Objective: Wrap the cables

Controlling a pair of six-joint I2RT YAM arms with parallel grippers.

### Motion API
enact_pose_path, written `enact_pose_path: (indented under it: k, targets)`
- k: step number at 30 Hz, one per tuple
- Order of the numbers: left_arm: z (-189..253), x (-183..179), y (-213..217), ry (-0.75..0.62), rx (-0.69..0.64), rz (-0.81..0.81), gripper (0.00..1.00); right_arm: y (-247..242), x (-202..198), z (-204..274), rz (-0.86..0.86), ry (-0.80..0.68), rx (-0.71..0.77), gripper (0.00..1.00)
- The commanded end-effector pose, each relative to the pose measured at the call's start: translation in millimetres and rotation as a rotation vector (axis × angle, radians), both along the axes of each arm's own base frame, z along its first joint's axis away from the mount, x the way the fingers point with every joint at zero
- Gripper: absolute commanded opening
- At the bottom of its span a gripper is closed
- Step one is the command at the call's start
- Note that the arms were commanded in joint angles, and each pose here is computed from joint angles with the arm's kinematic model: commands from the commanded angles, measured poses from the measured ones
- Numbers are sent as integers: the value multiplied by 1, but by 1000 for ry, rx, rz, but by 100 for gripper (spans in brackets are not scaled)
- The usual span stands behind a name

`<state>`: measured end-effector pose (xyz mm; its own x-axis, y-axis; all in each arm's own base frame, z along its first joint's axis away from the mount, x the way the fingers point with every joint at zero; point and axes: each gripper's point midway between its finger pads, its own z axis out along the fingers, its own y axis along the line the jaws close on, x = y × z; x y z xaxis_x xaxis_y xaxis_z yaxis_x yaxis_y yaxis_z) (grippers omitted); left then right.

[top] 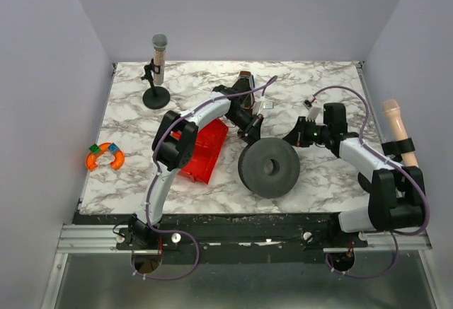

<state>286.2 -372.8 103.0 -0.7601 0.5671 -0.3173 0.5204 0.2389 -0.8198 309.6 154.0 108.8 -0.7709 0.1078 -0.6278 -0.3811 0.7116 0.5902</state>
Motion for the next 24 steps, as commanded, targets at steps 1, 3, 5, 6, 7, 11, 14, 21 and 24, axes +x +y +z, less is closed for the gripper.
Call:
enact_pose_path:
  k: [1,3,5,6,7,11,14,21,24]
  targets:
    - [-13,31,-4,-199,38,-27,10,15,-15,-11,134,112,23,1]
    - [-18,45,-5,-250,70,-4,20,16,-8,-13,156,108,16,1]
    - [-23,59,-2,-323,117,22,28,18,-5,-15,179,112,16,1]
    - [-25,67,-1,-364,137,35,31,18,-5,-17,191,122,18,1]
    - [-27,73,0,-394,149,46,34,19,-4,-19,203,122,18,1]
    - [-34,88,4,-474,194,67,45,21,-4,-27,238,139,24,1]
    - [-30,94,3,-513,187,72,51,23,-2,-29,253,140,32,1]
    - [-24,118,4,-634,217,115,61,30,6,-28,292,144,53,1]
    - [-25,133,7,-700,246,142,62,33,5,-30,314,153,65,1]
